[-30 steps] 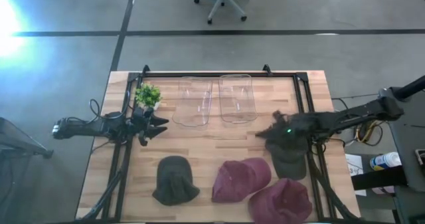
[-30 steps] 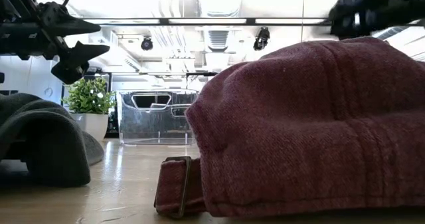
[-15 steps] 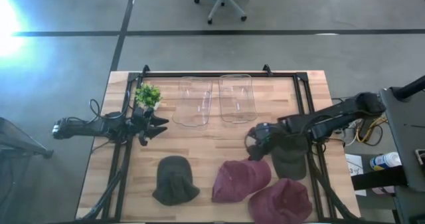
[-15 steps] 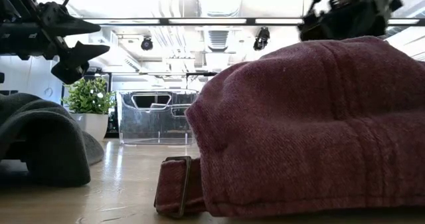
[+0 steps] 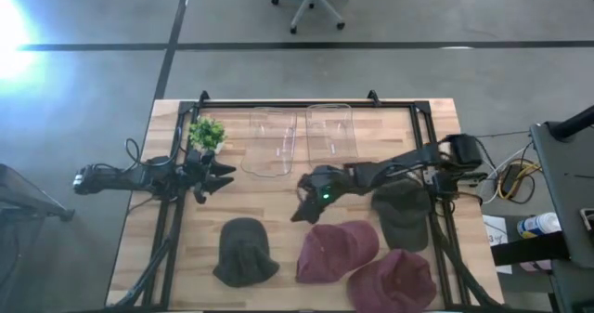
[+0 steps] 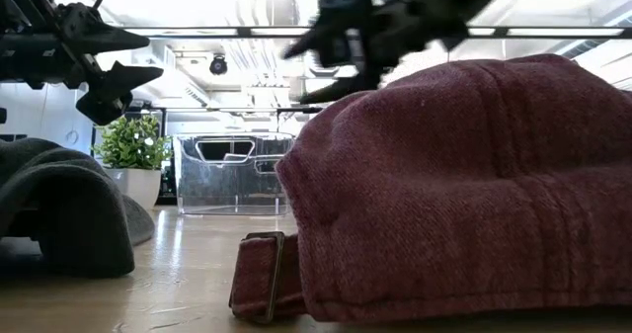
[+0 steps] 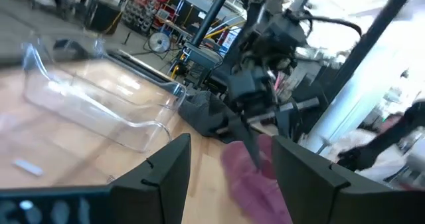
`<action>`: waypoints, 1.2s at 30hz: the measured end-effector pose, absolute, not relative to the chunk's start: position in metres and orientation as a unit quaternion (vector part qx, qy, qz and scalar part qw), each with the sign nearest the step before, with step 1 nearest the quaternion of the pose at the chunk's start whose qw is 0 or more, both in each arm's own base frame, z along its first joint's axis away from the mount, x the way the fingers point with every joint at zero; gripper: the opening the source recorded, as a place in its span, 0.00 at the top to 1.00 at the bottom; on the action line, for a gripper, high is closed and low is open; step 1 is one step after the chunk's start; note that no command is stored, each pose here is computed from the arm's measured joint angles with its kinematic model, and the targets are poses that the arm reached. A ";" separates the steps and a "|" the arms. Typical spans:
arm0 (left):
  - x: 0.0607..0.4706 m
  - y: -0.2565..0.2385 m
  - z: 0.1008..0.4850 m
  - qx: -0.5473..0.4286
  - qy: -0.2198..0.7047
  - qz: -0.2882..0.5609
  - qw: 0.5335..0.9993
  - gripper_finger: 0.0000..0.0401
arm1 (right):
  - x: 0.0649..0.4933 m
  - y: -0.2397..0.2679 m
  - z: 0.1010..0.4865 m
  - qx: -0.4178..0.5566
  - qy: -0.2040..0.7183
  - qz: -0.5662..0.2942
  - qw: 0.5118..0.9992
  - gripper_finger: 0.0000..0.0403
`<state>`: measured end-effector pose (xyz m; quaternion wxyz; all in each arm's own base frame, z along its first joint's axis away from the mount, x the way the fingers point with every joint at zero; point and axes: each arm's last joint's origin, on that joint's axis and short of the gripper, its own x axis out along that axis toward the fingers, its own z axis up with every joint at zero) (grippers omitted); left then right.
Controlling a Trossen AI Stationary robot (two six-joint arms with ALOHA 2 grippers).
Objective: Pick & Place hat
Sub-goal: Put the black cap into the left transparent bin
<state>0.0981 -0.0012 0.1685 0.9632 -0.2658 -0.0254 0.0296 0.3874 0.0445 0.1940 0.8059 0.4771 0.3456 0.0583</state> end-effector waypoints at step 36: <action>0.108 -0.013 0.152 -0.490 0.298 -0.014 0.819 0.50 | 0.393 0.059 0.195 0.413 0.500 0.026 0.761 0.56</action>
